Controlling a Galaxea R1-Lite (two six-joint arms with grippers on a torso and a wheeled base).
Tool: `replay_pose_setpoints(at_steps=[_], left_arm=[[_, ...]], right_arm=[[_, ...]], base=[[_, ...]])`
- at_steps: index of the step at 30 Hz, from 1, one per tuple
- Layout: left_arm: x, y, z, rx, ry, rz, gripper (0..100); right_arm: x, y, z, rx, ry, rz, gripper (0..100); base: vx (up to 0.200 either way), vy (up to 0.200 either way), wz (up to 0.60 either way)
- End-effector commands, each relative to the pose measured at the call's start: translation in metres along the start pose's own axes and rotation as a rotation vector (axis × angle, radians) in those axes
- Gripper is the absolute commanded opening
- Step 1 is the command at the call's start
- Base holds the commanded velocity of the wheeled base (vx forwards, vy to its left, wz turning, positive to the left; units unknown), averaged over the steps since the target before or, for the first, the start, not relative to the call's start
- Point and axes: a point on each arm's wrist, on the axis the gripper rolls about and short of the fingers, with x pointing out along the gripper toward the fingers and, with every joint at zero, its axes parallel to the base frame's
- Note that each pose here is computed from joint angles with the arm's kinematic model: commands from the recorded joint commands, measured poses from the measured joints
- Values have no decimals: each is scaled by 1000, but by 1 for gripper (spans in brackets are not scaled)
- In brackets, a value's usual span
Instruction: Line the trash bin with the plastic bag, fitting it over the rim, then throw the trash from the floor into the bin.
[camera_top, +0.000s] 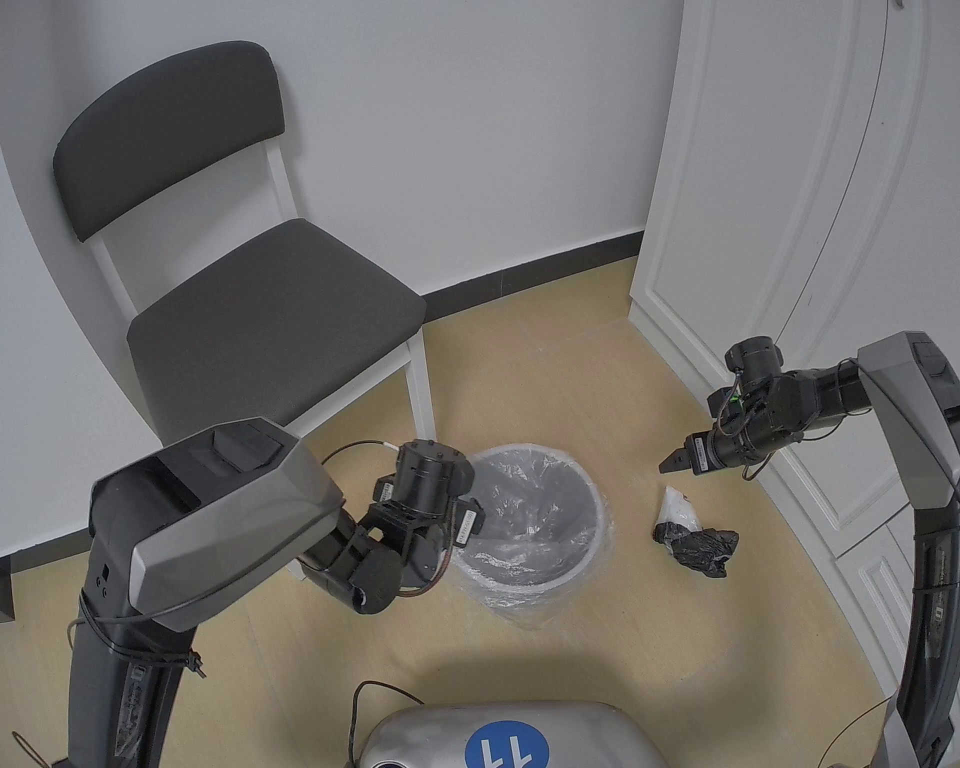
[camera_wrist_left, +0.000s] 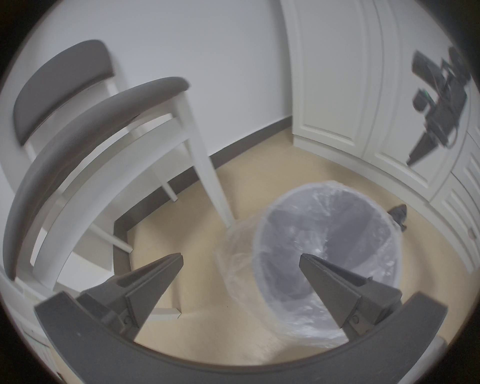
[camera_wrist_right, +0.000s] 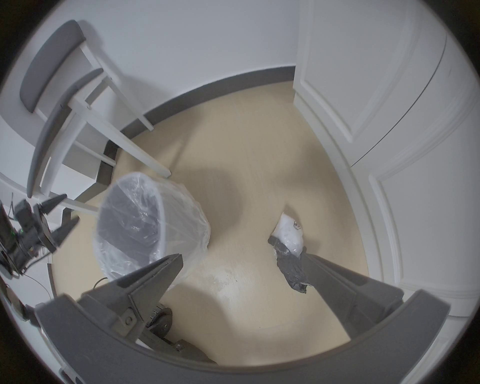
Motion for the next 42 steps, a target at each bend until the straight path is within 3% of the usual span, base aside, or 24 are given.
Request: replay_pose_setpoints(at_steps=[1, 8, 11, 14, 26, 35, 42], left_arm=[[-7, -36, 16, 92, 30, -71, 100], [18, -64, 27, 155, 136, -91, 100], [41, -77, 27, 177, 170, -43, 100], [56, -82, 8, 228, 227, -5, 100], [72, -82, -9, 207, 195, 15, 100], [58, -87, 9, 202, 174, 3, 100], [10, -90, 8, 273, 250, -42, 100]], right_arm=[[-44, -4, 12, 1, -70, -1, 100], [-55, -8, 14, -2, -112, -16, 100], [-57, -13, 12, -17, -143, -29, 100], [-61, -15, 10, -43, -150, -35, 100], [-62, -20, 9, -44, -185, -49, 100], [-59, -20, 8, -47, -188, -51, 100], [-62, -21, 9, -47, -191, -52, 100]], base=[[0, 0, 0], [0, 0, 0], [0, 0, 0], [0, 0, 0], [0, 0, 0], [0, 0, 0], [0, 0, 0]])
